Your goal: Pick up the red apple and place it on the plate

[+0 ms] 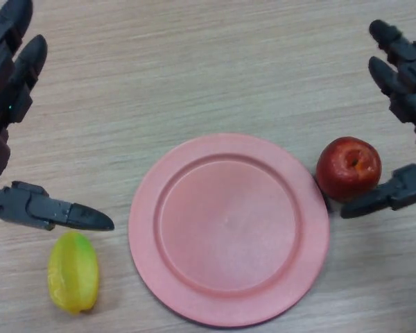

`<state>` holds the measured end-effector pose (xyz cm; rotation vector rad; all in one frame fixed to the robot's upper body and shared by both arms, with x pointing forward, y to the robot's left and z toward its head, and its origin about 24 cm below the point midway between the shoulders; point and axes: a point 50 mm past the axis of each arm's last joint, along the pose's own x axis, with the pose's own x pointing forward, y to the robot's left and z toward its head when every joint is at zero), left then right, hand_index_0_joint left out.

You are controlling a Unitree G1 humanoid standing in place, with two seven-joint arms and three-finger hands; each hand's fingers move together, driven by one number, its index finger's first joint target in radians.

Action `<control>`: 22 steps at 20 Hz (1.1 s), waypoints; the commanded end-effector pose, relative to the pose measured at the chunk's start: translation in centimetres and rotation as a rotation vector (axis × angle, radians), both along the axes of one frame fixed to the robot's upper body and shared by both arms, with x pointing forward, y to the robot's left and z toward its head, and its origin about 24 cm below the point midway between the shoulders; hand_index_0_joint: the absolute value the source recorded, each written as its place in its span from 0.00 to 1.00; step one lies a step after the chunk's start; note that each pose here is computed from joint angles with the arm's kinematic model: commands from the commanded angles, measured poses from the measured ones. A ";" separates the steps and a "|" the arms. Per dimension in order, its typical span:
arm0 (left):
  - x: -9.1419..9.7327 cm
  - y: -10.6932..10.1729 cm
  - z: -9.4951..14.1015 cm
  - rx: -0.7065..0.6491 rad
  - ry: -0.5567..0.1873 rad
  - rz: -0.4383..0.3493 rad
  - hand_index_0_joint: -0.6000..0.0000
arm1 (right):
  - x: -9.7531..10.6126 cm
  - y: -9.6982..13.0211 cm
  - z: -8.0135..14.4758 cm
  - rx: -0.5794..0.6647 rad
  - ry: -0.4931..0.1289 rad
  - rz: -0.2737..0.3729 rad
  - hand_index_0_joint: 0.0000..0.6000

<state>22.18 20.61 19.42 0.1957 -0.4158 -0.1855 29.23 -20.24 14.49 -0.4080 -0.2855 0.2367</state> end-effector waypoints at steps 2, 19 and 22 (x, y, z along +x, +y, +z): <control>-2.0 0.4 3.5 0.058 -0.240 0.028 1.00 | 1.6 -0.9 1.0 -0.047 -0.146 -0.024 0.00; -3.5 0.9 3.7 0.026 -0.270 0.051 1.00 | -1.1 5.5 2.9 0.002 -0.150 0.142 1.00; -3.5 0.8 3.7 0.030 -0.257 0.044 1.00 | -1.7 8.2 1.0 -0.047 -0.113 0.193 1.00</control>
